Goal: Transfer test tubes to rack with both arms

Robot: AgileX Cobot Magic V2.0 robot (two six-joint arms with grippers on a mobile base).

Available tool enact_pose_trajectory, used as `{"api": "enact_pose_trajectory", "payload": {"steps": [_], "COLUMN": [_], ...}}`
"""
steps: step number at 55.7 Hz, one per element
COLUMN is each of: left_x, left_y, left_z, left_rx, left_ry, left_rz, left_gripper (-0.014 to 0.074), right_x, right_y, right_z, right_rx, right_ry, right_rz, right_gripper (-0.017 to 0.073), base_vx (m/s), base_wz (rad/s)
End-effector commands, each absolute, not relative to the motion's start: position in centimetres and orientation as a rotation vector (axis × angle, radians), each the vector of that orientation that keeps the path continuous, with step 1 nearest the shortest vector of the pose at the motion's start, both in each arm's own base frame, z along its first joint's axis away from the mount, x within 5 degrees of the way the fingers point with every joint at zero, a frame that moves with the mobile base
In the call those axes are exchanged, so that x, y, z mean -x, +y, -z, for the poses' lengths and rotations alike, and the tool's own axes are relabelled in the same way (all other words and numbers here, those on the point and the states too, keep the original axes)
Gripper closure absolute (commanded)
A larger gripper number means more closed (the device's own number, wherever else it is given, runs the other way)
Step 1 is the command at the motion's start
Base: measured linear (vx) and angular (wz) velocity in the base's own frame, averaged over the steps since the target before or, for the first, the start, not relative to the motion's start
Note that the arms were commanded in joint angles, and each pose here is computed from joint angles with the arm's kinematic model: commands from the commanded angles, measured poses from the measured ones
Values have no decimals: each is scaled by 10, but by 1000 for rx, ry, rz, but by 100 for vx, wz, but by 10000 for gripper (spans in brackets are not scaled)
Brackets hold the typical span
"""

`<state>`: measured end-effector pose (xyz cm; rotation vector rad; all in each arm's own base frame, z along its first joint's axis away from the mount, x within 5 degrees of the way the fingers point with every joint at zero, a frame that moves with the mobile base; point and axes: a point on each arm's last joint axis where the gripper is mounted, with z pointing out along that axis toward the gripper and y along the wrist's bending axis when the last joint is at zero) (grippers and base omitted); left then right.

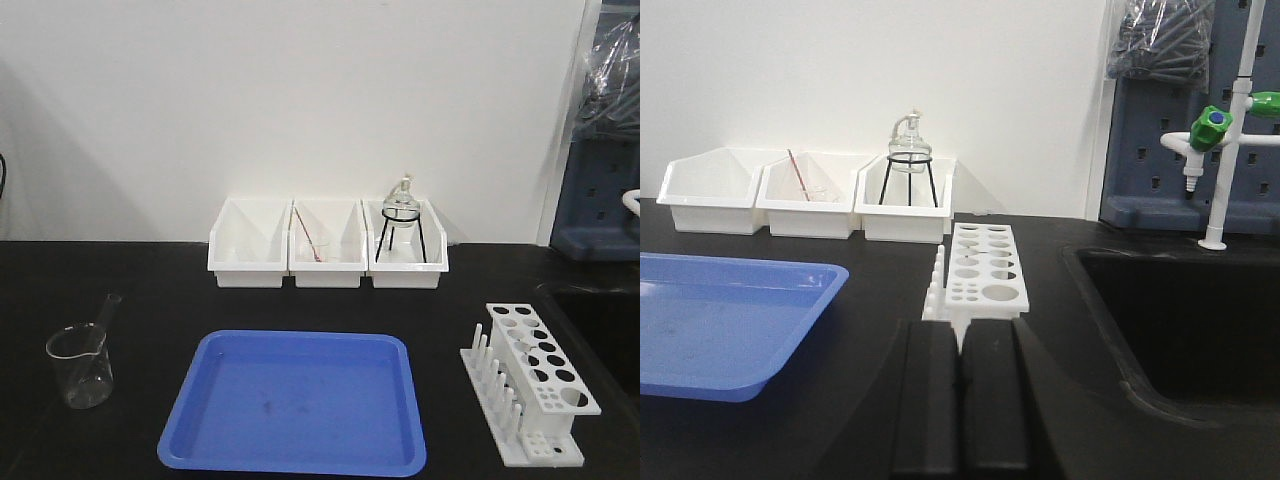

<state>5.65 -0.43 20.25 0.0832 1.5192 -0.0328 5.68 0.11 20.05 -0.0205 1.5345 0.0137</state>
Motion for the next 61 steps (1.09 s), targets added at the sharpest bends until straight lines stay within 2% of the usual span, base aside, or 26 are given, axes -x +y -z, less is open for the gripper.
{"api": "enact_pose_trajectory", "payload": {"steps": [1,38,61], "left_x": [-57,-57,-55], "left_y": [-4,-3,-2], "left_z": [-201,-205,-217], "left_rx": [-67,-63,-46], "left_ry": [1472,1441,1308], "left_rz": [37,36,29], "left_gripper": [601,601,601], "right_x": [-57,-57,-57], "right_y": [2,2,2], "right_z": [-206,-206,-206], "right_rx": [37,37,37], "right_ry": [1459,1459,1453], "right_rz": [-16,-16,-17], "right_gripper": [571,571,571], "base_vx": [0,0,0], "base_wz": [0,0,0]}}
